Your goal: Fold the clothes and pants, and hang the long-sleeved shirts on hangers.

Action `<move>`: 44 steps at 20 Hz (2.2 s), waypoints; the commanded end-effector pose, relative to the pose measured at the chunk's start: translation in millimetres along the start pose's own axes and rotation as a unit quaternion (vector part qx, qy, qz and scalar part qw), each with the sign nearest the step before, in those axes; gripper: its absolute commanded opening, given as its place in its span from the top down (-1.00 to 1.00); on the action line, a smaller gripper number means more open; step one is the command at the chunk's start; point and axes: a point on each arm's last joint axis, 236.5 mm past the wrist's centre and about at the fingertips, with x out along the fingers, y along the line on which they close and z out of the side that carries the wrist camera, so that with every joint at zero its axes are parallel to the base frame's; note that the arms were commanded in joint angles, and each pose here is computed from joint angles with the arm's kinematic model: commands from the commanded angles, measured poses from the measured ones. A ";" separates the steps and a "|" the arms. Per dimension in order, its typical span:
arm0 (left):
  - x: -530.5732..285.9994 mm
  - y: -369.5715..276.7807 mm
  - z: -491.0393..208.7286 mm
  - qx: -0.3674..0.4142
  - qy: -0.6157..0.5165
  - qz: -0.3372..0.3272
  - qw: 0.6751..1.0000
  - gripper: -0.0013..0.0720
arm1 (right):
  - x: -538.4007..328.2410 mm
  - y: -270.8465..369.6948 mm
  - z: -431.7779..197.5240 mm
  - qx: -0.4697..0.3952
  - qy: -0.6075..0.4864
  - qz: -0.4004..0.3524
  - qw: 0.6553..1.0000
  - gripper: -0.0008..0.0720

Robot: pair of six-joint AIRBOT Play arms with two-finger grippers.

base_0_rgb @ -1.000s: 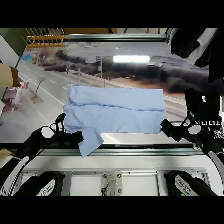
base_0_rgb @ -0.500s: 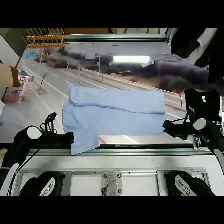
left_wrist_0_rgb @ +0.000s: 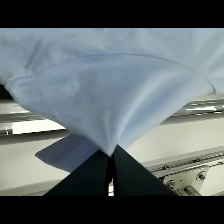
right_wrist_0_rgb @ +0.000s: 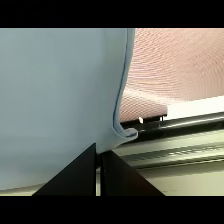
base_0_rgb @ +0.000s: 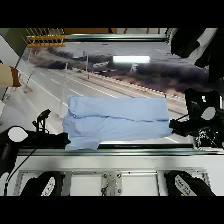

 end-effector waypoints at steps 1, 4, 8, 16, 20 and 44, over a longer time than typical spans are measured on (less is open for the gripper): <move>-13.5 -9.8 44.8 0.022 -0.019 -0.001 1.000 0.95 | -11.4 2.9 19.0 -0.005 0.001 -0.005 1.000 0.95; -17.0 -14.7 99.3 0.042 -0.031 0.001 0.999 0.95 | -10.4 6.7 44.7 -0.005 0.007 -0.004 1.000 0.95; -10.6 -16.0 164.6 0.049 -0.033 0.002 0.998 0.94 | -2.2 17.6 82.0 -0.011 0.014 -0.002 1.000 0.95; 18.3 -9.3 247.3 0.048 -0.025 0.000 0.999 0.94 | 15.9 57.5 165.8 0.018 -0.042 0.056 0.997 0.94; 19.5 -11.3 282.8 0.033 -0.046 -0.002 0.998 -0.63 | 0.0 88.2 222.4 0.059 -0.156 0.133 0.977 -0.72; 79.9 -183.4 177.9 0.186 -0.060 -0.041 0.980 0.94 | 90.1 53.0 147.6 -0.012 0.084 0.284 0.955 -0.83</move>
